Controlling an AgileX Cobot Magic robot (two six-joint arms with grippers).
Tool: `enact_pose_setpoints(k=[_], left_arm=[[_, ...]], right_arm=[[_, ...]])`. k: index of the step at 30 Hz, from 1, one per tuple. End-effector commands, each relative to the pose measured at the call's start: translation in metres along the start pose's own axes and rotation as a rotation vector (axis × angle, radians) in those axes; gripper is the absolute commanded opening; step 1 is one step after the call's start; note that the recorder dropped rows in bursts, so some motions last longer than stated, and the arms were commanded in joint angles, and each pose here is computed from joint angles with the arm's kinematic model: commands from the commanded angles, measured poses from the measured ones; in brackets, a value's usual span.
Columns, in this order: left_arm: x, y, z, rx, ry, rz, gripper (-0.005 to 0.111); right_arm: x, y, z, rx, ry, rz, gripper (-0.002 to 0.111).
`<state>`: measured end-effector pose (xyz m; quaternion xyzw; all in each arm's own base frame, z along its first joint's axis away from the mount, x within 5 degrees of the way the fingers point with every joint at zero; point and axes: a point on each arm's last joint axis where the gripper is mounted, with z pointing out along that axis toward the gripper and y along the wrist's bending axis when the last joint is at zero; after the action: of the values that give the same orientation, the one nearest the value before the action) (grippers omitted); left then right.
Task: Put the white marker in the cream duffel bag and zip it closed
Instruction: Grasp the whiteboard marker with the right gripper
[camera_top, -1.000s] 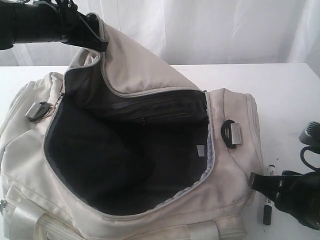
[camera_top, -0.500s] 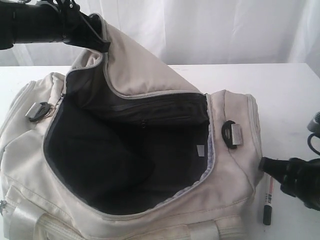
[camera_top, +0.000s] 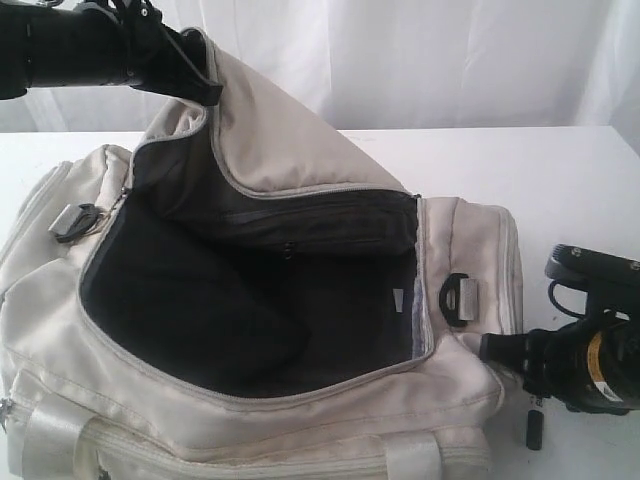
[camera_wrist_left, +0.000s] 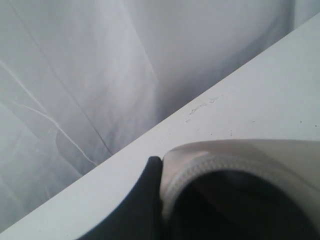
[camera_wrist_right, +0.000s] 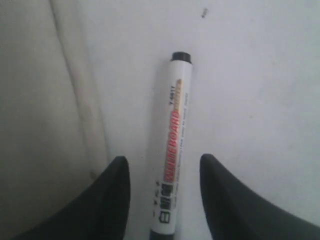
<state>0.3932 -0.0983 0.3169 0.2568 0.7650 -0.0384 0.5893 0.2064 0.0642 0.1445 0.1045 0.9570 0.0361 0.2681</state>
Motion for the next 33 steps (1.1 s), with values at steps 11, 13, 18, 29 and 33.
enact_pose_setpoints(k=[11, 13, 18, 29, 33], left_arm=[[-0.005, 0.004, -0.005, -0.023, -0.015, -0.020, 0.000], [-0.005, 0.004, -0.005, -0.023, -0.015, -0.020, 0.000], [-0.005, 0.004, -0.005, -0.023, -0.015, -0.020, 0.000], [-0.005, 0.004, -0.005, -0.023, -0.015, -0.020, 0.000], [-0.005, 0.004, -0.005, -0.023, -0.015, -0.020, 0.000]], right_arm=[[0.001, 0.001, 0.021, 0.034, 0.064, -0.055, 0.043], [0.002, 0.001, 0.022, 0.035, 0.070, -0.054, 0.043], [0.002, 0.001, 0.022, 0.036, 0.071, -0.049, 0.035], [-0.004, 0.001, 0.010, 0.023, 0.025, -0.020, 0.000], [-0.013, -0.001, -0.009, 0.015, -0.051, -0.002, 0.000]])
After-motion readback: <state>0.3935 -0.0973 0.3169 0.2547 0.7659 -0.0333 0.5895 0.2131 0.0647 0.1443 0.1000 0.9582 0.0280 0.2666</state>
